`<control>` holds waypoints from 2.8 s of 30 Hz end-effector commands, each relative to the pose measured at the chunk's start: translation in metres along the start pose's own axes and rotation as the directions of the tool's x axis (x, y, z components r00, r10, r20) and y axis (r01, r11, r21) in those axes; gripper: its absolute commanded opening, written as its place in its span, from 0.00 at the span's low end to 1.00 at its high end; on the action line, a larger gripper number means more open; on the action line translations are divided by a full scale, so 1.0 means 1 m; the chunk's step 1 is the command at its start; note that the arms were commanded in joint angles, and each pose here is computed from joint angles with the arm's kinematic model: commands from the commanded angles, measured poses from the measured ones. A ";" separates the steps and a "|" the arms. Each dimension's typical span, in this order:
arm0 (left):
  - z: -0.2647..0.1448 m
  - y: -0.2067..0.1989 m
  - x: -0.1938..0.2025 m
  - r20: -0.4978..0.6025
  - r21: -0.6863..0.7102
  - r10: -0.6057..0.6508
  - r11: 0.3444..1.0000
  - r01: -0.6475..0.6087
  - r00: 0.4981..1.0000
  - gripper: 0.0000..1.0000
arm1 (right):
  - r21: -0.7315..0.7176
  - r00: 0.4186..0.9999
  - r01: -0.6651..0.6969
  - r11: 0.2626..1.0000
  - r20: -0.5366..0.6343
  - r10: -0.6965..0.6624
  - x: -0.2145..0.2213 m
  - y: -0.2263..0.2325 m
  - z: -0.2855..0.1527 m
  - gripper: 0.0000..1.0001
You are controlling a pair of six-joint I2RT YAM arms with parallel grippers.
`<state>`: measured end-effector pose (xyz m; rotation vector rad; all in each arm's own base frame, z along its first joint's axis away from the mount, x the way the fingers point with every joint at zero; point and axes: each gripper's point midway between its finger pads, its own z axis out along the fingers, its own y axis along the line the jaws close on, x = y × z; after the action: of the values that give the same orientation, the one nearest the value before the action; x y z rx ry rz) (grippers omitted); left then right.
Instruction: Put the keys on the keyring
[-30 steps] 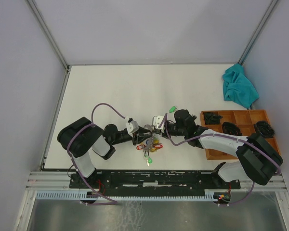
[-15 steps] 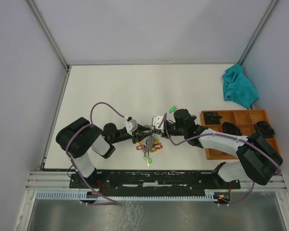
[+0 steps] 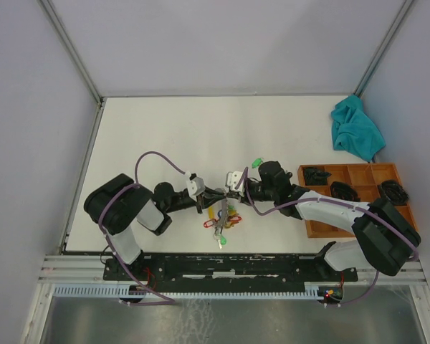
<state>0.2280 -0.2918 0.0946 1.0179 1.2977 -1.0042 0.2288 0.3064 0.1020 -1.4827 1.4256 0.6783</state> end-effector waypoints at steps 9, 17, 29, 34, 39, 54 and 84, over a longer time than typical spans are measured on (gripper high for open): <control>0.000 0.000 -0.041 0.122 -0.003 0.124 0.992 -0.124 0.985 0.03 | 0.127 0.998 0.043 0.991 -0.040 -0.038 -0.007 -0.025 -0.018 0.24; 0.002 0.008 -0.026 -0.031 -0.048 0.118 0.992 -0.119 0.993 0.03 | 0.141 0.998 0.066 0.988 -0.011 -0.065 -0.013 -0.025 -0.023 0.28; 0.005 0.013 -0.023 -0.103 -0.098 0.126 0.986 -0.136 0.987 0.03 | 0.043 0.999 -0.002 0.999 0.039 0.001 -0.026 -0.006 -0.023 0.29; 0.005 0.011 -0.024 -0.101 -0.093 0.144 0.984 -0.154 0.984 0.03 | 0.022 0.997 -0.052 0.998 0.050 0.051 -0.027 -0.005 -0.016 0.28; 0.006 0.008 -0.026 -0.096 -0.083 0.161 0.982 -0.169 0.982 0.03 | 0.042 0.995 -0.090 0.995 0.056 0.088 -0.025 -0.012 -0.007 0.27; 0.008 0.004 -0.026 -0.091 -0.064 0.176 0.981 -0.182 0.980 0.03 | 0.021 0.990 -0.126 0.992 0.066 0.124 -0.023 -0.013 0.005 0.23; -0.014 0.000 -0.046 0.055 -0.158 0.112 0.982 -0.102 0.992 0.37 | 0.012 0.970 -0.122 0.993 0.215 0.116 -0.039 -0.029 -0.006 0.01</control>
<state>0.2237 -0.2736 0.1050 0.9746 1.3636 -0.7874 0.2493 0.3081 0.1138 -1.2887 1.5118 0.8354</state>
